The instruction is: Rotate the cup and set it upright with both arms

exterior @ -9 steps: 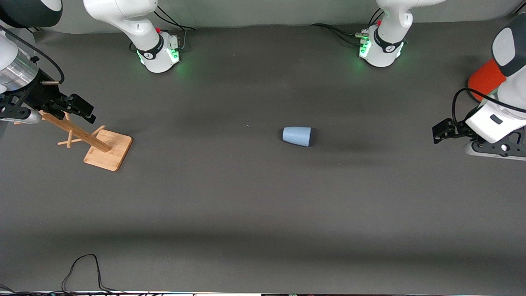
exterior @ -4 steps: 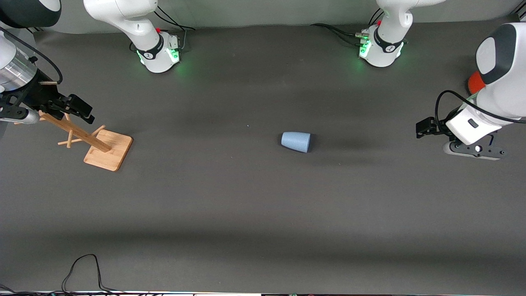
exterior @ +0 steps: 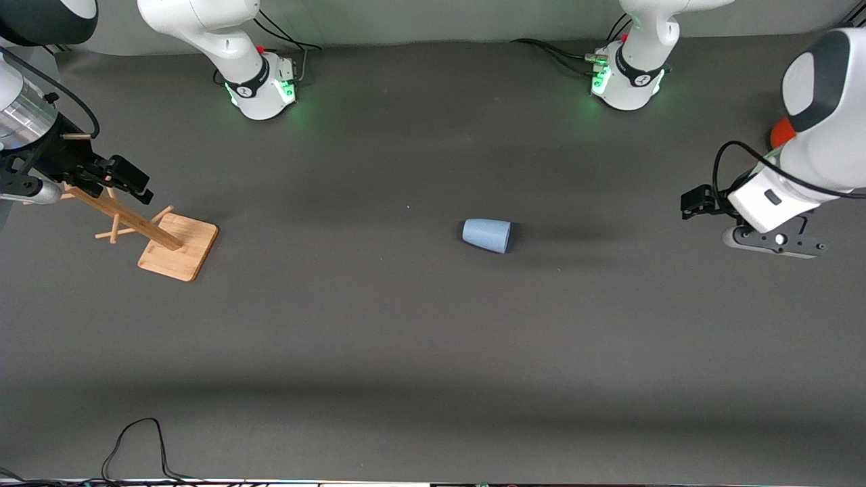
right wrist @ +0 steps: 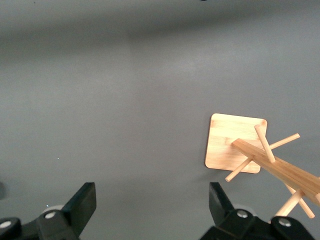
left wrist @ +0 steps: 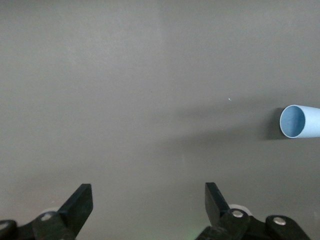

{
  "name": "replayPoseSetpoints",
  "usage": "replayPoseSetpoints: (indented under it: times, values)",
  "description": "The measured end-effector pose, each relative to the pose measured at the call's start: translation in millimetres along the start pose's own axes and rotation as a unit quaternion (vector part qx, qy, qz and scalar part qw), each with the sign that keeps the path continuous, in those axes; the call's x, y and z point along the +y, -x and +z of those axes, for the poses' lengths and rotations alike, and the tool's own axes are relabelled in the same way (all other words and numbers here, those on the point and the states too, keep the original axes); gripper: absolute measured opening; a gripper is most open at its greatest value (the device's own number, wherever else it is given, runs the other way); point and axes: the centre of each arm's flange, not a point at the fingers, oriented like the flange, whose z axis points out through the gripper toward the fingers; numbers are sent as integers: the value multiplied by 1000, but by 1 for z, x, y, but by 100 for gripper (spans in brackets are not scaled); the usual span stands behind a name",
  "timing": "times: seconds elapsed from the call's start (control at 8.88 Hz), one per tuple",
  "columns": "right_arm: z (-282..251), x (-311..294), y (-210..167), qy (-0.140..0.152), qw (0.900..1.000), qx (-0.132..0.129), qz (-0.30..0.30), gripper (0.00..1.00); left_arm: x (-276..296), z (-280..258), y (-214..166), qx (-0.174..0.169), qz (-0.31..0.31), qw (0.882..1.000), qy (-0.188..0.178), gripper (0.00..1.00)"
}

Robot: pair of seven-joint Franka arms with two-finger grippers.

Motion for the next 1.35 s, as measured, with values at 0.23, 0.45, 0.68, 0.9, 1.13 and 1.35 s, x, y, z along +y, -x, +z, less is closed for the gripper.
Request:
replayPoseSetpoints:
  times: [0.23, 0.45, 0.68, 0.9, 1.13, 1.35]
  values:
    - [-2, 3, 0, -1, 1000, 2, 2, 100, 5, -29, 10, 3, 1, 1000, -4, 100]
    - [-3, 9, 0, -1, 1000, -2, 8, 100, 6, -51, 25, 12, 0, 1000, -8, 100]
    - [-6, 13, 2, -1, 1000, -3, 11, 100, -3, -62, 39, 9, -8, 1000, -5, 100]
    - [-7, 13, 3, -2, 1000, -2, 11, 100, 33, -38, 37, -16, 3, 1000, -3, 100]
    - [-7, 10, 4, -2, 1000, -2, 8, 100, 133, 9, 25, -42, 30, 999, -14, 100]
    - [-6, 6, 4, -2, 1000, -3, 4, 100, 236, 70, 24, -55, 34, 998, -19, 100]
